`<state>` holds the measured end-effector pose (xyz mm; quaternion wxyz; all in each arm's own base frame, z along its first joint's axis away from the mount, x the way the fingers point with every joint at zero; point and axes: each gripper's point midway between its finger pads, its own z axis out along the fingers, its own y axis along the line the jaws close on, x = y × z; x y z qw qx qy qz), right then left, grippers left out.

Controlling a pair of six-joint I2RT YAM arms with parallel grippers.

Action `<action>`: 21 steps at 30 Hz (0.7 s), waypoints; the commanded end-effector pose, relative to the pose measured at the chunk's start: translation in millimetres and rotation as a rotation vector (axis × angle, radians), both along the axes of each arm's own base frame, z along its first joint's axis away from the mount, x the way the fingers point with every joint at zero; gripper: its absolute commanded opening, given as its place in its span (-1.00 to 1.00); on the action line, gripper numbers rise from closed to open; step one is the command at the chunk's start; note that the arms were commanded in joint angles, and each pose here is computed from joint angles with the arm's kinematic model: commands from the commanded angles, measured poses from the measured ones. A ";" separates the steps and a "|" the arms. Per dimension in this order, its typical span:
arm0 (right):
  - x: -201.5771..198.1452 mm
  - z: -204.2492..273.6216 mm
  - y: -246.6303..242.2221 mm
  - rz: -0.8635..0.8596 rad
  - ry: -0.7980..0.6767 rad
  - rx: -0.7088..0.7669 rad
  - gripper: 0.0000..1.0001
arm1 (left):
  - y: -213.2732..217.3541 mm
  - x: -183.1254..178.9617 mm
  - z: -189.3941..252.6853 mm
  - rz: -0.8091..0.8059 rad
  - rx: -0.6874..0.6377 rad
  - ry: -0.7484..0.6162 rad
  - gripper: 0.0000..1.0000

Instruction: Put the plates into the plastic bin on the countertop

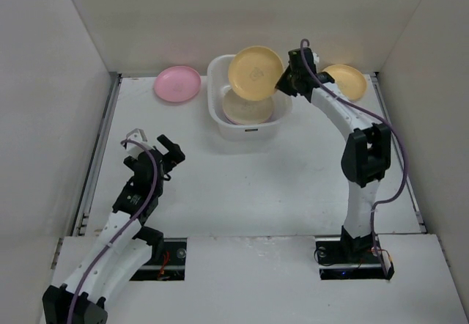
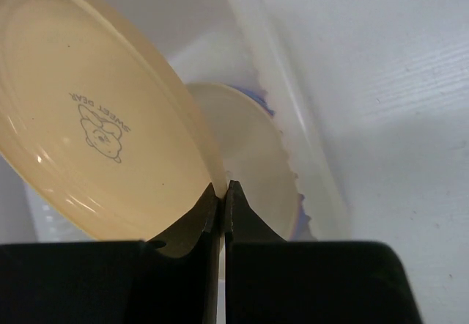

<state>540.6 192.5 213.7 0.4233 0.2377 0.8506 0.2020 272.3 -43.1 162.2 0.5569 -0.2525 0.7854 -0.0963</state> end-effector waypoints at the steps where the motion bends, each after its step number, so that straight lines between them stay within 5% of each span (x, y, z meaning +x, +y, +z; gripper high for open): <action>1: -0.9 25.9 7.3 0.033 -0.063 -0.045 -0.91 | 8.5 -1.5 2.9 0.034 -0.014 -0.012 1.00; 15: -7.6 -1.5 18.4 0.084 -0.027 -0.125 -0.52 | 31.0 41.8 -7.8 0.153 -0.089 -0.001 1.00; 21: -9.8 3.9 20.8 0.104 -0.054 -0.152 -0.13 | 35.9 86.3 0.5 0.167 -0.173 -0.027 1.00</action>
